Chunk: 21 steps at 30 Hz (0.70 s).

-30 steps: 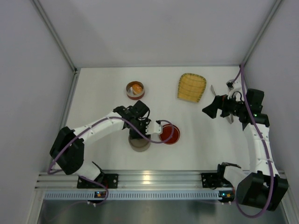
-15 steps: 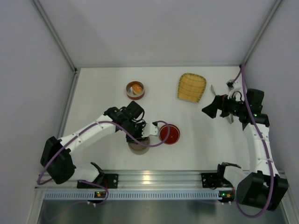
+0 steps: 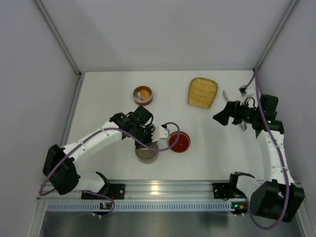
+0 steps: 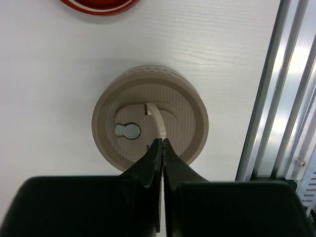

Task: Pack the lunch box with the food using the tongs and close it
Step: Move the packing box to the center of the board.

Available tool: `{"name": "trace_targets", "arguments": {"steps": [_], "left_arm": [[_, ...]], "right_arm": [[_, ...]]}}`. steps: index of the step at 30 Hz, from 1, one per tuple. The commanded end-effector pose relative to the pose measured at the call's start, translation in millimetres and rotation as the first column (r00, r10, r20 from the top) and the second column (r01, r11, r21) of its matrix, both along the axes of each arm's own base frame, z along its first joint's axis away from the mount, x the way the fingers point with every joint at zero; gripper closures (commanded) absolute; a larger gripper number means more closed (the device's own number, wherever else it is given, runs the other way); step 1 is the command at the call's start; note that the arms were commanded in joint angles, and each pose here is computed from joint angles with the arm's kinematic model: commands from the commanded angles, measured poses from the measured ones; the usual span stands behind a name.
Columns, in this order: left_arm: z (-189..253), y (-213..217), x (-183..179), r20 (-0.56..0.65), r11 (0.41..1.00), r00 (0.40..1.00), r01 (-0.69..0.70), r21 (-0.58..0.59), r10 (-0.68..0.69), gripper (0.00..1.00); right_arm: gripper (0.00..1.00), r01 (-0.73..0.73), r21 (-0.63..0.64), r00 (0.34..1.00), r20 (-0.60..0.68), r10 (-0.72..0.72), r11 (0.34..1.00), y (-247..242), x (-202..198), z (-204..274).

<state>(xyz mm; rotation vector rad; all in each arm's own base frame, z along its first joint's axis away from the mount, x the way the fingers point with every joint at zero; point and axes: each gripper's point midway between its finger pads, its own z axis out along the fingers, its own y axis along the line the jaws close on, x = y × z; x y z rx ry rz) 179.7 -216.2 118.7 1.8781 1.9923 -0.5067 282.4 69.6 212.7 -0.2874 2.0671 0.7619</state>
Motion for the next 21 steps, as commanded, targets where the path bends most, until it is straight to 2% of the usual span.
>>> {"name": "trace_targets", "arguments": {"steps": [1,5,12,18,21], "left_arm": [[15.6,-12.9,16.9,0.068,0.997,0.996,-0.053,-0.064,0.057,1.00],[-1.4,-5.1,25.1,0.087,0.997,0.993,-0.083,0.002,0.082,0.99],[-13.3,2.3,26.5,0.094,0.995,0.992,-0.087,0.047,0.083,0.77],[-18.2,6.1,10.2,0.028,0.997,0.999,-0.031,0.064,0.029,0.62],[-16.9,4.9,1.6,-0.003,0.999,1.000,0.002,0.053,-0.001,0.50]], "right_arm": [[0.01,-0.007,0.008,1.000,0.030,0.007,1.000,-0.9,1.9,5.5],[0.01,-0.009,0.011,1.000,0.030,0.009,1.000,-0.6,2.0,5.2],[0.01,-0.002,0.014,1.000,0.023,0.002,1.000,-1.2,3.4,4.9],[0.01,0.001,0.019,1.000,0.016,-0.001,1.000,-1.3,4.6,3.7],[0.01,0.002,0.022,1.000,0.013,-0.002,1.000,-1.6,5.3,2.5]]}}
